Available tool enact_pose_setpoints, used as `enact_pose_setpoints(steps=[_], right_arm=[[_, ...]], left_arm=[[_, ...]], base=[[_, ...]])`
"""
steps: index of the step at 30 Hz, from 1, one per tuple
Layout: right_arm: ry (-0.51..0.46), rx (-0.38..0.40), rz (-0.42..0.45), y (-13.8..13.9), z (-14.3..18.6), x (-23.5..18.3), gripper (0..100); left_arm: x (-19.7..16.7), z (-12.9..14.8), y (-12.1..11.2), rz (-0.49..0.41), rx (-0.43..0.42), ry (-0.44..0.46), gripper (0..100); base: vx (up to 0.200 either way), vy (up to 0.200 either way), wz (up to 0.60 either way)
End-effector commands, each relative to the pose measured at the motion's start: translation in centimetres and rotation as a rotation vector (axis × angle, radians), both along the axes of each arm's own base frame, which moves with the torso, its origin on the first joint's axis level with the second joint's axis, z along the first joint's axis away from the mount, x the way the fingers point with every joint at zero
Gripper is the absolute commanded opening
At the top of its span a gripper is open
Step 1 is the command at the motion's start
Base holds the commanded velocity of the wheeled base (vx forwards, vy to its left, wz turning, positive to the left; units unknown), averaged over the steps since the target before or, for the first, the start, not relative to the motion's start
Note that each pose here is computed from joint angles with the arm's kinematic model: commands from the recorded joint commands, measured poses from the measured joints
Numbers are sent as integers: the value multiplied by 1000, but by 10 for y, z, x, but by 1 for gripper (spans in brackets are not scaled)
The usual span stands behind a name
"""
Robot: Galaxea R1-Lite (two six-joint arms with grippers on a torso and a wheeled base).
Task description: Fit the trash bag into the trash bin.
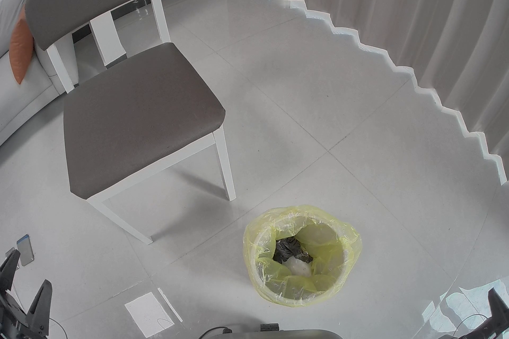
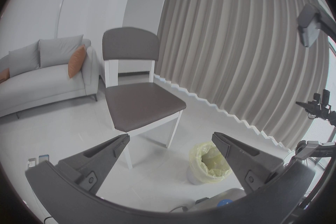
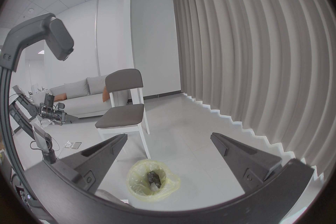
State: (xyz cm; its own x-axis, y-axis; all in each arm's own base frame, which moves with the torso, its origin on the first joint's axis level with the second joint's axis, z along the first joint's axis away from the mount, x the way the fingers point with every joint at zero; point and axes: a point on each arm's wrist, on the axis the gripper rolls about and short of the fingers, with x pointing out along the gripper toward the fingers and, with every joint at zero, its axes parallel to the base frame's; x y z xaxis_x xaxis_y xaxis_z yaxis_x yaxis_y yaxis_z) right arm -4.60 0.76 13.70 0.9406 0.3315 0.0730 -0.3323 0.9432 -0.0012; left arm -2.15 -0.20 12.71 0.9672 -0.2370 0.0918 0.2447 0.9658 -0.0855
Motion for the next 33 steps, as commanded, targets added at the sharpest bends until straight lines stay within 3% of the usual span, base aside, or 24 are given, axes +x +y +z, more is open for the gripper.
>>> enact_pose_setpoints(steps=[1,6,9,12,14,15,18,22,25,27,31,33], right_arm=[[48,-9,-1,0,-34,11,100],[20,-9,-10,0,-54,22,100],[11,-52,-87,-2,-54,22,100],[0,-89,-106,-2,-54,22,100],[0,-89,-106,-2,-54,22,100],[1,-91,-104,-2,-54,22,100],[21,-33,-108,-2,-54,22,100],[23,-28,-236,-5,-53,22,100],[28,-33,-337,-8,-53,22,100],[30,-33,-376,-8,-53,22,100],[37,-37,-366,-8,-54,22,100],[38,-41,-281,-6,-54,22,100]], left_arm=[[0,-18,0,29,45,6,100],[5,-33,1,57,58,29,100],[6,-36,1,57,52,39,100],[6,-38,1,59,60,58,100],[6,-38,1,59,60,58,100],[6,-45,1,80,62,123,100],[6,-45,1,89,64,126,100],[6,-45,2,109,68,126,100],[6,-48,4,219,97,154,100],[6,-49,4,215,89,168,100],[6,-50,4,203,105,171,100],[6,-50,4,198,108,171,100]], base=[[0,0,0],[0,0,0],[0,0,0],[0,0,0],[0,0,0],[0,0,0],[0,0,0],[0,0,0],[0,0,0],[0,0,0],[0,0,0],[0,0,0]])
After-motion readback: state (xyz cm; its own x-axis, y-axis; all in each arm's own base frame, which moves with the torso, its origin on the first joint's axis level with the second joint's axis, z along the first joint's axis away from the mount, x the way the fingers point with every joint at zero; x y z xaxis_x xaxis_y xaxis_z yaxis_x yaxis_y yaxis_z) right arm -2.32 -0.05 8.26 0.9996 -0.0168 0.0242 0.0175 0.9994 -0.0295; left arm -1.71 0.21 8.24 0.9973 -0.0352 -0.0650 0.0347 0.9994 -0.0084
